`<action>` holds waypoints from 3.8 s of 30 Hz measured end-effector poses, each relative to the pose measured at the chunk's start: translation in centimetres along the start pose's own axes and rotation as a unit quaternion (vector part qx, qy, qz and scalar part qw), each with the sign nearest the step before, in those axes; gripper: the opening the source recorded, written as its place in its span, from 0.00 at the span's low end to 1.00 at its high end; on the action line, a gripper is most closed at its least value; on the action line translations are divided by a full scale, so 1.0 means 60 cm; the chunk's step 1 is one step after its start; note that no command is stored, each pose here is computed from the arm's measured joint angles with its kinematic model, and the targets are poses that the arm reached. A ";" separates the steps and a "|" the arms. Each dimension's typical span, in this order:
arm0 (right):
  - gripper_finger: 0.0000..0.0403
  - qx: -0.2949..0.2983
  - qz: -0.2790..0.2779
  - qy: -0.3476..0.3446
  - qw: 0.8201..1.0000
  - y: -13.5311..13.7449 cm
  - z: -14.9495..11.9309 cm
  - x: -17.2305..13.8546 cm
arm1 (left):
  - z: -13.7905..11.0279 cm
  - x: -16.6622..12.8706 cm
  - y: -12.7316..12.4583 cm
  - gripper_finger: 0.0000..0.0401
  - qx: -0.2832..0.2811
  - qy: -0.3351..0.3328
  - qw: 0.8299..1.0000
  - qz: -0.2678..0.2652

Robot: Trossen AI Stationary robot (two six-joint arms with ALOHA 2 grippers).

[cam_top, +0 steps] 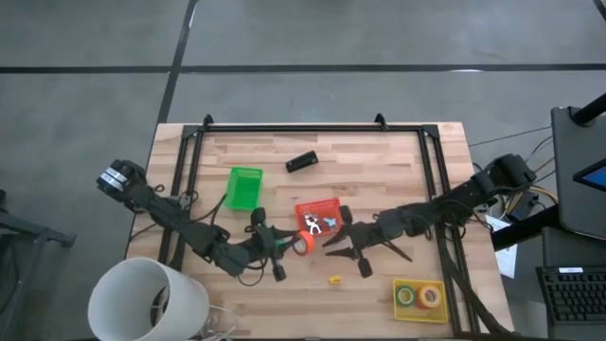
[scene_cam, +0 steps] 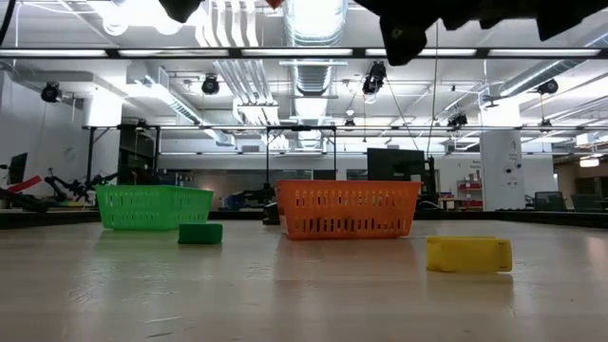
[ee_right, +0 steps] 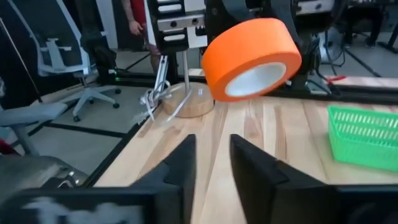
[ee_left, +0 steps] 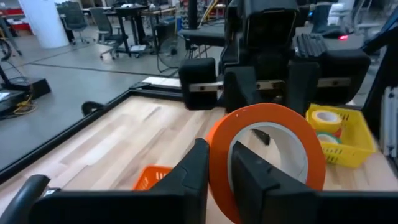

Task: Pick and place Stapler, Stapler remover, tape
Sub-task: Put the orange tape into the yellow bin

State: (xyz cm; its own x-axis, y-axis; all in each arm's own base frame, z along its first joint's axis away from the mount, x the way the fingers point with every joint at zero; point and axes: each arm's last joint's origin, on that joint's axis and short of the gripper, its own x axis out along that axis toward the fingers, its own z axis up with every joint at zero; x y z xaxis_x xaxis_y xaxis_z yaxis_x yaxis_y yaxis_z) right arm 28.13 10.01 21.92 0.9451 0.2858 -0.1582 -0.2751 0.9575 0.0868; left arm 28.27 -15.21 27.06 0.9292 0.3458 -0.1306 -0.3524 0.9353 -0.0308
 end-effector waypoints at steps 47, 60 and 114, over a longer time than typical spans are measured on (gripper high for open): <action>0.13 -0.019 0.010 -0.095 0.995 0.008 0.016 0.053 | -0.009 0.027 -0.009 0.18 0.002 -0.031 1.000 -0.006; 0.12 0.011 0.011 -0.067 0.998 0.008 0.021 0.044 | 0.007 0.019 -0.003 0.47 0.018 -0.041 0.999 -0.007; 0.23 0.269 -0.235 0.679 0.642 0.270 -0.063 -0.025 | 0.021 0.019 -0.002 0.50 0.047 -0.067 0.997 -0.017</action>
State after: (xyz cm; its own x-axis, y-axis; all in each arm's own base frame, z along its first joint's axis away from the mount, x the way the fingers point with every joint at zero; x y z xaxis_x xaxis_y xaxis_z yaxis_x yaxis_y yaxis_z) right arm 21.60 25.25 19.87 -0.2225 0.0910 -0.9707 0.4296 0.9029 -0.0139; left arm 29.52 -14.81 28.15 0.9495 0.3139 0.0016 -0.3134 0.9476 0.0612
